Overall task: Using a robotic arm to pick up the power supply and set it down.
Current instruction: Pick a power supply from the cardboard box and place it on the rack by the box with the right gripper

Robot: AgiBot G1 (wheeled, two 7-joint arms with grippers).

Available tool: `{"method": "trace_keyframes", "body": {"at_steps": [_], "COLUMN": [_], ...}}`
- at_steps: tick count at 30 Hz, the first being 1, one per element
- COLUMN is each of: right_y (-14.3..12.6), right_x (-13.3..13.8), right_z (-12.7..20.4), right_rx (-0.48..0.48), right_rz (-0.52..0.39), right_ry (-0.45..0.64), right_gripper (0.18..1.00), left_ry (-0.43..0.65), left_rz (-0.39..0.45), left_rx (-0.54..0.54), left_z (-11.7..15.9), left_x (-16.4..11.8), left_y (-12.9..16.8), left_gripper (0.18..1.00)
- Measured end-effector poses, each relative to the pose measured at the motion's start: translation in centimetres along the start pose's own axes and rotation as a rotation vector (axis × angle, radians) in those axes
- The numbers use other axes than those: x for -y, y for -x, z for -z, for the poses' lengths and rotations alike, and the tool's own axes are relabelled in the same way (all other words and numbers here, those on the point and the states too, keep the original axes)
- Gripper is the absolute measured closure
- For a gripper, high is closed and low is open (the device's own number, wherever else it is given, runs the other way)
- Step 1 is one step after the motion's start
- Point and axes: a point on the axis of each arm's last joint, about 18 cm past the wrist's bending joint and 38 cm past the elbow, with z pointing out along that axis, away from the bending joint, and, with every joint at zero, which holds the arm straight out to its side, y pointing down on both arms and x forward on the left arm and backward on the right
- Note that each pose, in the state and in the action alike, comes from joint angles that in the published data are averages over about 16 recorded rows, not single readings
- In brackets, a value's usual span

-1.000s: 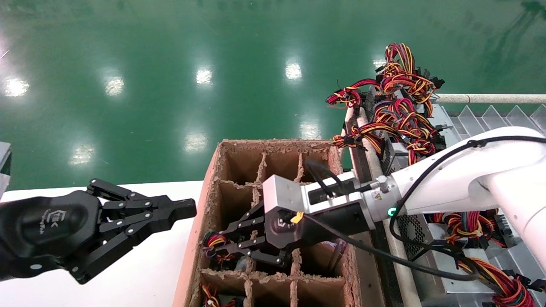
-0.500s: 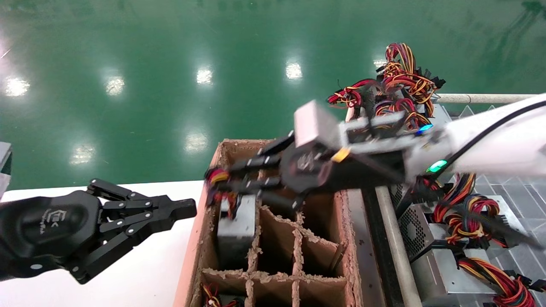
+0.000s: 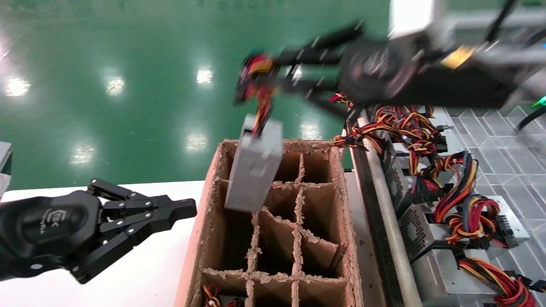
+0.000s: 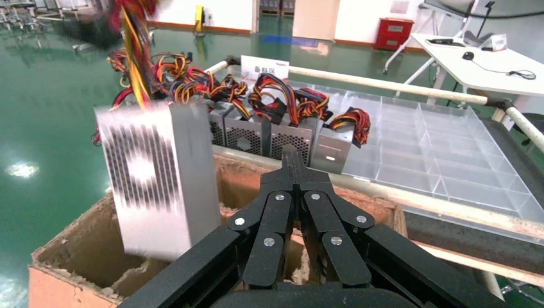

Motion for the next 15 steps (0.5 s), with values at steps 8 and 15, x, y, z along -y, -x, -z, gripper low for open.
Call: {"method": "trace_keyframes", "body": {"at_steps": [8, 15], "right_y": [-5.2, -9.3], "right_x": [3.5, 5.3], "right_z": [4.1, 8.3], "right_rx": [-0.114, -0.206], "right_rz": [0.215, 0.339], "right_ry": [0.112, 0.284], "right_gripper": [0.903, 0.904], "left_ry": [0.000, 0.000], "left_rz": [0.000, 0.000], "left_rx": [0.000, 0.000], "left_z": [0.0, 0.0], "left_x": [0.0, 0.0], "left_y": [0.0, 0.0], "left_gripper": [0.993, 0.993]}}
